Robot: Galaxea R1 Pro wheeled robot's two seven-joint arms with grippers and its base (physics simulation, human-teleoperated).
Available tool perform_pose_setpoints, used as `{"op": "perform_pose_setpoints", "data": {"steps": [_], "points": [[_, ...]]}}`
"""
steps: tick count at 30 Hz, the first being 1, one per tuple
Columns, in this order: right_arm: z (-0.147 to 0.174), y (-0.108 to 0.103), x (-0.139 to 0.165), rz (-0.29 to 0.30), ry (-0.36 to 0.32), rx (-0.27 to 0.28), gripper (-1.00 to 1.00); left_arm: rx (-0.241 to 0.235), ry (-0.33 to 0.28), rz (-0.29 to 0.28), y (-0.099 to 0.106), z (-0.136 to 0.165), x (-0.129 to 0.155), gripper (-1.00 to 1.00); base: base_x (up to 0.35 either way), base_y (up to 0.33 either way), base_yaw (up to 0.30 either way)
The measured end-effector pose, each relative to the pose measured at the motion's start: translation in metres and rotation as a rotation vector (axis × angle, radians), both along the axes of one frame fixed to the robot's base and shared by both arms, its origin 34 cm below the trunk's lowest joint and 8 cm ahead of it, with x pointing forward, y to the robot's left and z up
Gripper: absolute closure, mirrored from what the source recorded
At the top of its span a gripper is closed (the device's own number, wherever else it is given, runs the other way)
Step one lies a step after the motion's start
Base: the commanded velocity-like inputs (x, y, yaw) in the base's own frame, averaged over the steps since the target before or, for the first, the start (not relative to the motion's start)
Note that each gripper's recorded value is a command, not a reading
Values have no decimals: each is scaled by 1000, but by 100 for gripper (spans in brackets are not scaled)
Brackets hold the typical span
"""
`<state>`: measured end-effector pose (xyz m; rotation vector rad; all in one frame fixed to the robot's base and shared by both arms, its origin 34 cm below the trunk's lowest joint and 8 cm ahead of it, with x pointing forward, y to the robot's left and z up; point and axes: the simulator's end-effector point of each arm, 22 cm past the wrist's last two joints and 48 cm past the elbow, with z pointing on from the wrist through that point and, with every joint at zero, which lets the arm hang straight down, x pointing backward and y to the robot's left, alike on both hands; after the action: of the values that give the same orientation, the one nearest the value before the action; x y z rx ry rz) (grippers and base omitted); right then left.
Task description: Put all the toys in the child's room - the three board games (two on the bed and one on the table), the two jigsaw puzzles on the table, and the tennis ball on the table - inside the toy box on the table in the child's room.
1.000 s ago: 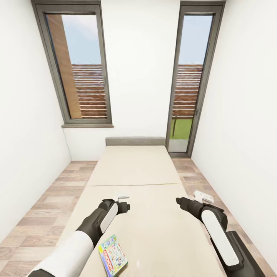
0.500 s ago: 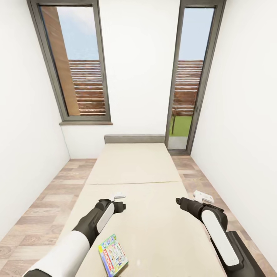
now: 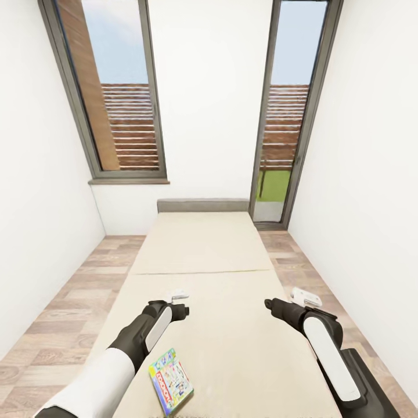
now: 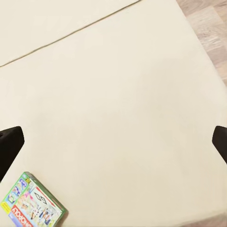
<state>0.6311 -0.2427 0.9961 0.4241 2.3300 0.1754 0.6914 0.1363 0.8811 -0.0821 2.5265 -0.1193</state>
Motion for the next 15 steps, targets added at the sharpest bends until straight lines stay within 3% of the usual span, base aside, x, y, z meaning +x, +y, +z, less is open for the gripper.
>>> {"op": "perform_pose_setpoints", "data": {"steps": [12, 15], "points": [[-10, 1, 0, 4, 20, 0, -100, 0, 19, -1, 0, -11, -2, -100, 0, 0, 0], [-11, 4, -3, 29, 36, -7, -100, 0, 23, -1, 0, -14, -3, -100, 0, 0, 0]]}}
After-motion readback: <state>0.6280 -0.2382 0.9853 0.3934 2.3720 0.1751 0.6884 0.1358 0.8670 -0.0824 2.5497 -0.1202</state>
